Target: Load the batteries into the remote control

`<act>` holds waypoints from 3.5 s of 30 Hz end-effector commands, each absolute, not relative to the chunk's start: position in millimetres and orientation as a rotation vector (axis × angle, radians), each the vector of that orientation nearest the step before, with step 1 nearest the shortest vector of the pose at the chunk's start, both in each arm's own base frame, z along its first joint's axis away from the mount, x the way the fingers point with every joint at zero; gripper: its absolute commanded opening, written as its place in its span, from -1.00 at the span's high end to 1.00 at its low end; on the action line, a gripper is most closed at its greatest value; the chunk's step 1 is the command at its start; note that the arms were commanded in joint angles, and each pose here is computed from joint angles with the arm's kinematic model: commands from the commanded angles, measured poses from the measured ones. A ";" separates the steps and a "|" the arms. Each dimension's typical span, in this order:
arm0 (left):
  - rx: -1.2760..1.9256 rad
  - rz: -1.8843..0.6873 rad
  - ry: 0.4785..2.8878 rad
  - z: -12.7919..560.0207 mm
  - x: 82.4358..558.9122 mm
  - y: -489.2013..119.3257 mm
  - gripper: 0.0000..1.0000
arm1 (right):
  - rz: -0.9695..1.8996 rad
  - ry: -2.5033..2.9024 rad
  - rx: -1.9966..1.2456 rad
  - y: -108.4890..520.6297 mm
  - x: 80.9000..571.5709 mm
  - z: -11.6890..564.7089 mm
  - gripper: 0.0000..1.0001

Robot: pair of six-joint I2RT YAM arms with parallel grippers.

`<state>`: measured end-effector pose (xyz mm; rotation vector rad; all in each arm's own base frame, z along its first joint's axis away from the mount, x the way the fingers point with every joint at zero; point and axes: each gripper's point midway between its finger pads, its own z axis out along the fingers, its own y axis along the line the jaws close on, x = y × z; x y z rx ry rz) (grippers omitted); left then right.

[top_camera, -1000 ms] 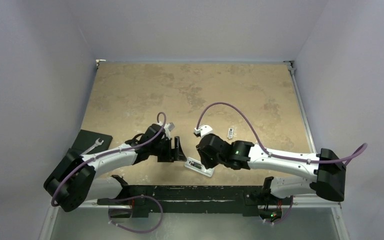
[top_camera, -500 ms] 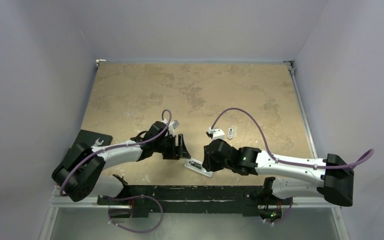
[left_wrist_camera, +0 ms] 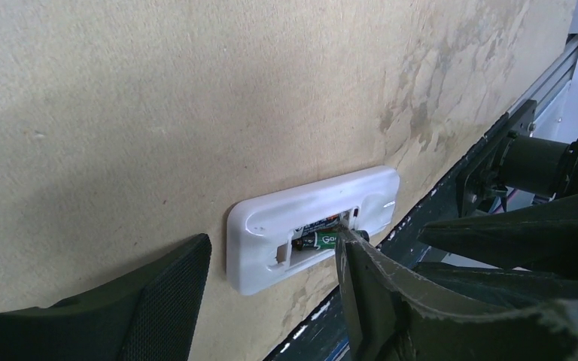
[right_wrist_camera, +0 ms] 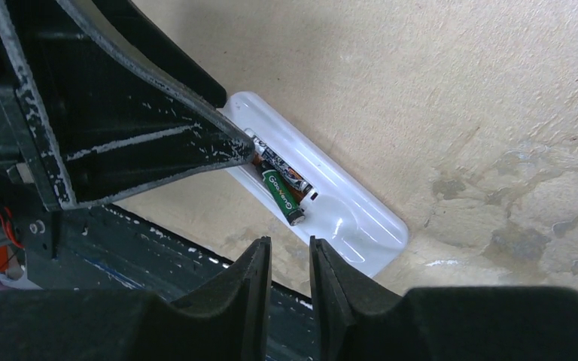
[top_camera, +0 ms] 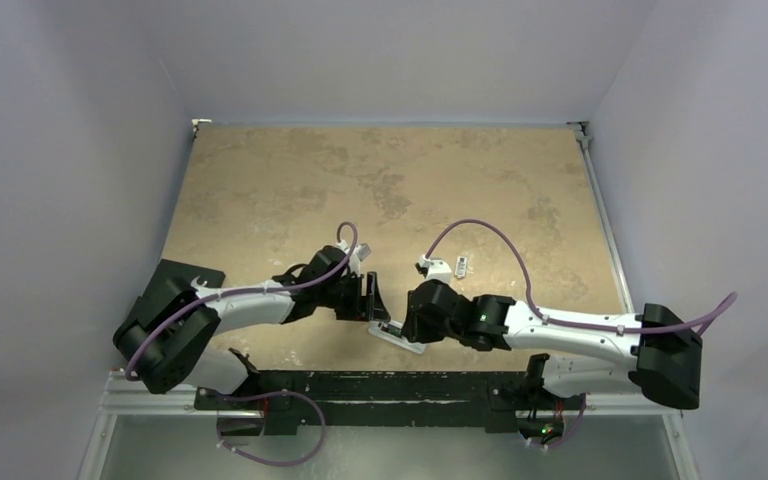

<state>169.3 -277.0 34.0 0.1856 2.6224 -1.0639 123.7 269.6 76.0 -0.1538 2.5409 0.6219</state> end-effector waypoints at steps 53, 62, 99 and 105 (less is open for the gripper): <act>0.155 -0.987 2.637 30.7 139.0 -278.8 -0.13 | 0.643 2.586 -0.040 289.5 126.9 58.4 0.57; 0.166 -1.005 2.633 32.4 135.7 -283.1 -0.13 | 0.644 2.589 -0.042 292.4 127.4 56.3 0.66; 0.192 -0.992 2.635 31.3 133.5 -285.6 -0.12 | 0.285 2.627 -0.310 295.0 147.9 30.8 0.80; 0.181 -0.973 2.634 32.7 134.6 -282.8 -0.12 | 0.264 2.646 -0.378 298.0 145.9 23.5 0.85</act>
